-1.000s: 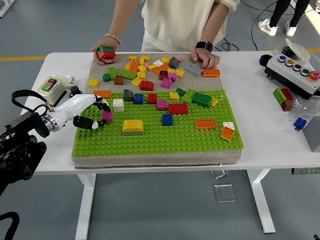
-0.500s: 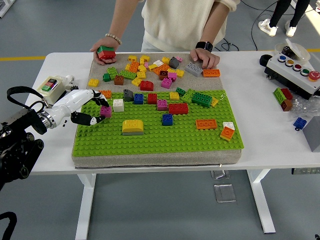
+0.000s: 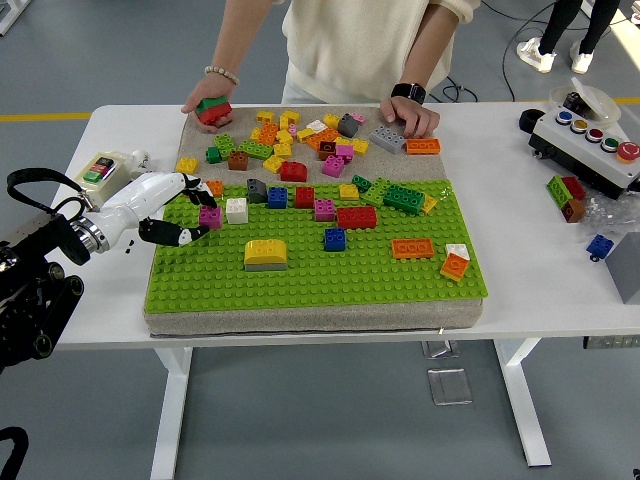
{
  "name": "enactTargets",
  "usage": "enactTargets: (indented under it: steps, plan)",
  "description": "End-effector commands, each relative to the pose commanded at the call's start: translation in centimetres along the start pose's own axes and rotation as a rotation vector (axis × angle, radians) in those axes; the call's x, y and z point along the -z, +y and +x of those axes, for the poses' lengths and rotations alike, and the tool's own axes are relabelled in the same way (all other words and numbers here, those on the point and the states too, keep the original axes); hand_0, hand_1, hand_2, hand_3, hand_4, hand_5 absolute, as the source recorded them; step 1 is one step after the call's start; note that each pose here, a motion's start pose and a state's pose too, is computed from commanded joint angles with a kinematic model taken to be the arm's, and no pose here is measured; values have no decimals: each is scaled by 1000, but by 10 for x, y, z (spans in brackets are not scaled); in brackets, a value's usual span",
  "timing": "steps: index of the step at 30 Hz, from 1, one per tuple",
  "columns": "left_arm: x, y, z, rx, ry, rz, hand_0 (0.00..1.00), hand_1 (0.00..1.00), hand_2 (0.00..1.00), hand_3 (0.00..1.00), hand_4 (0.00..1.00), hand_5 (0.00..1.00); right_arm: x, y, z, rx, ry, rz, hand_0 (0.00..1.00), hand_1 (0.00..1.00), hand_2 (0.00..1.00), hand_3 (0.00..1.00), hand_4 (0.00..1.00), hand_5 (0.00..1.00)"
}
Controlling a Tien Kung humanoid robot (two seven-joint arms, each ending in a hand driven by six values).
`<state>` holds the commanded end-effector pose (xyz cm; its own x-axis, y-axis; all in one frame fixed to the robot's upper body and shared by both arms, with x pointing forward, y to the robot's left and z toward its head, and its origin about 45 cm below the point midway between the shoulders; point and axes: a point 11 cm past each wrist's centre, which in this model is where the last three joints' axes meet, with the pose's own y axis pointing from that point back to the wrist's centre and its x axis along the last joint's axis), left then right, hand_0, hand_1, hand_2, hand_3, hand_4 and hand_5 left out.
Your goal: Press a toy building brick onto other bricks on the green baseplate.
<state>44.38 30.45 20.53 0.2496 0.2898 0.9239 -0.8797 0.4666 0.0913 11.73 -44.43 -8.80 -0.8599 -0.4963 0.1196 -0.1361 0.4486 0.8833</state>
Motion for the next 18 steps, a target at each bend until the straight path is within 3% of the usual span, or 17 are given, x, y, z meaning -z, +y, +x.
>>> enactTargets:
  steps: [18]
  plan:
    - [-18, 4, 0, -13, 4, -37, 610, 562, 562, 540, 696, 2, 1, -1, 4, -4, -4, 13, 734, 654, 704, 589, 916, 497]
